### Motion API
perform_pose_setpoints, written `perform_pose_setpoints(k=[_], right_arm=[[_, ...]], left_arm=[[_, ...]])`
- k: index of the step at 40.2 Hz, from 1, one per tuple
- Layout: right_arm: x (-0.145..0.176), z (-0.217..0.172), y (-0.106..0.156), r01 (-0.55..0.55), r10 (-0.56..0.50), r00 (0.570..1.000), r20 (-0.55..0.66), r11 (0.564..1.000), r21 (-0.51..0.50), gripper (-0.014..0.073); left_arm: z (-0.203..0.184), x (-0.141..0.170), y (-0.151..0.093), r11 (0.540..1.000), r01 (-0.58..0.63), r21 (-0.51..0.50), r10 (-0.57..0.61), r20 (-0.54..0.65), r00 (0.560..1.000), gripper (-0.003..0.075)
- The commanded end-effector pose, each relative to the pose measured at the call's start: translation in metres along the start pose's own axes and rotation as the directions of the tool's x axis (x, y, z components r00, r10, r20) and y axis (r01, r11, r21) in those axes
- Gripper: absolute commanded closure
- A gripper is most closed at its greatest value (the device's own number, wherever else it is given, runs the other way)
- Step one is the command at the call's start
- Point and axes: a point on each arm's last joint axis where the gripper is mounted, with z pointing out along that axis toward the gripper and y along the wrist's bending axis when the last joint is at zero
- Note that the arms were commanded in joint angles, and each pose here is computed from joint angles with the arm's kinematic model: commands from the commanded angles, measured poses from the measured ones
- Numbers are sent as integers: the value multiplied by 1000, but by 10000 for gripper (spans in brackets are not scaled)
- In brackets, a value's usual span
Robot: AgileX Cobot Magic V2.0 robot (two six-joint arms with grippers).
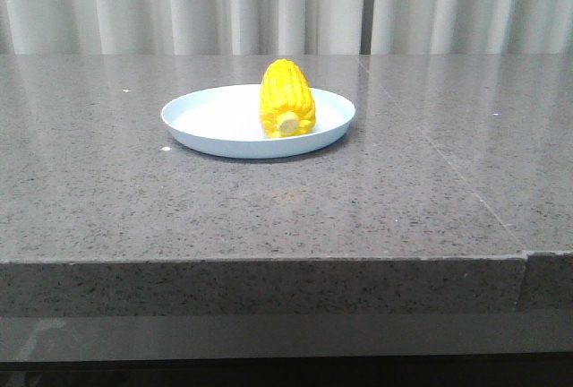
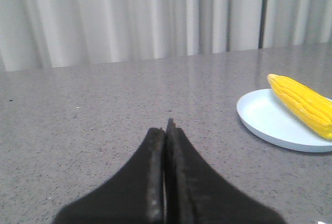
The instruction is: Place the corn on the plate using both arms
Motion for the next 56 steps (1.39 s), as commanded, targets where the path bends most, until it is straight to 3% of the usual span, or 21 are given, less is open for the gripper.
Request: perform_pose_setpoints(k=[1, 8, 17, 56], right_arm=[[-15, -2, 2, 19, -18, 995, 101, 1000, -9, 662], [-15, -2, 2, 19, -18, 995, 101, 1000, -9, 662], [-15, -2, 2, 19, -18, 995, 102, 1000, -9, 662], [-15, -2, 2, 19, -18, 995, 101, 1000, -9, 662]], left_arm=[[-5, 2, 2, 997, 43, -60, -35, 134, 990, 741], [9, 37, 6, 987, 55, -150, -41, 92, 995, 741], [19, 72, 8, 984, 60, -169, -45, 96, 994, 741], [19, 71, 8, 984, 66, -168, -48, 110, 993, 741]])
